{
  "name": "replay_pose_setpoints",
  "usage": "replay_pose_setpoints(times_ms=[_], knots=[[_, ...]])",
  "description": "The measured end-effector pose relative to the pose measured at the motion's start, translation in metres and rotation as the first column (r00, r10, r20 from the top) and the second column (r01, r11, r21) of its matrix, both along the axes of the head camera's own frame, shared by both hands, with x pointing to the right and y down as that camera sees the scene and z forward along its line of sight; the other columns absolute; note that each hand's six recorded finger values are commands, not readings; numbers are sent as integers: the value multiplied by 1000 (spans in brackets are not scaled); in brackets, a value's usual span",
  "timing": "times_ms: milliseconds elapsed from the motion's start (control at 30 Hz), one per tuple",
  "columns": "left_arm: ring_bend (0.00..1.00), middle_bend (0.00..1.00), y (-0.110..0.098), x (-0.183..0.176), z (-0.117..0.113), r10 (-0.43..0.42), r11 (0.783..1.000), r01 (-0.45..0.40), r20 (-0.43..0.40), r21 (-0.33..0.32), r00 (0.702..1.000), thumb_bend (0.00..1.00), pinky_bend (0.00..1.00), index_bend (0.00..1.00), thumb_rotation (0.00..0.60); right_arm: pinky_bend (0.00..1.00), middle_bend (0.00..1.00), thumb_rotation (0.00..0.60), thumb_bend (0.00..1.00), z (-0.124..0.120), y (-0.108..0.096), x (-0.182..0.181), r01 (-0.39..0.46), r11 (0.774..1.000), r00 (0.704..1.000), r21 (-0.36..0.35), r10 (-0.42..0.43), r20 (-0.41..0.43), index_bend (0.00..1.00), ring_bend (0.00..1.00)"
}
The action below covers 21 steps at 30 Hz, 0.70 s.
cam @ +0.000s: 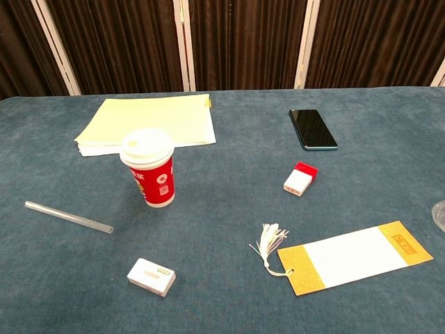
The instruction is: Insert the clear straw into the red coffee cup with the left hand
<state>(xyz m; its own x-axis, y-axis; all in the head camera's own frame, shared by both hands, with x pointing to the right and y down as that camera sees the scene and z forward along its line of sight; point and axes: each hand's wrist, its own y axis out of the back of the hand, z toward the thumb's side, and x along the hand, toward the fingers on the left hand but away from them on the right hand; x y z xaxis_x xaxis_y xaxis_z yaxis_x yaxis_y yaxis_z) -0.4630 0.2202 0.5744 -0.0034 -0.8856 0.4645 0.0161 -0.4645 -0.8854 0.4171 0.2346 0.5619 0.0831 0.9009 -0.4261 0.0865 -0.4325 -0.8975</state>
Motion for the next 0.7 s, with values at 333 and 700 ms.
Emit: replay_pose_setpoints(times_ms=[333, 700], knots=[[0, 0, 1, 0, -1, 2, 1000, -2, 3, 0, 1000, 0, 0, 29, 600, 0, 0, 600, 139, -1, 0, 0, 0, 1000, 1000, 1, 0, 2, 254, 0], [0, 0, 0, 0, 1, 1, 1000, -1, 4, -11, 1000, 0, 0, 31, 600, 0, 0, 600, 141, 1, 0, 0, -3, 1000, 1000, -5, 3, -3, 254, 0]])
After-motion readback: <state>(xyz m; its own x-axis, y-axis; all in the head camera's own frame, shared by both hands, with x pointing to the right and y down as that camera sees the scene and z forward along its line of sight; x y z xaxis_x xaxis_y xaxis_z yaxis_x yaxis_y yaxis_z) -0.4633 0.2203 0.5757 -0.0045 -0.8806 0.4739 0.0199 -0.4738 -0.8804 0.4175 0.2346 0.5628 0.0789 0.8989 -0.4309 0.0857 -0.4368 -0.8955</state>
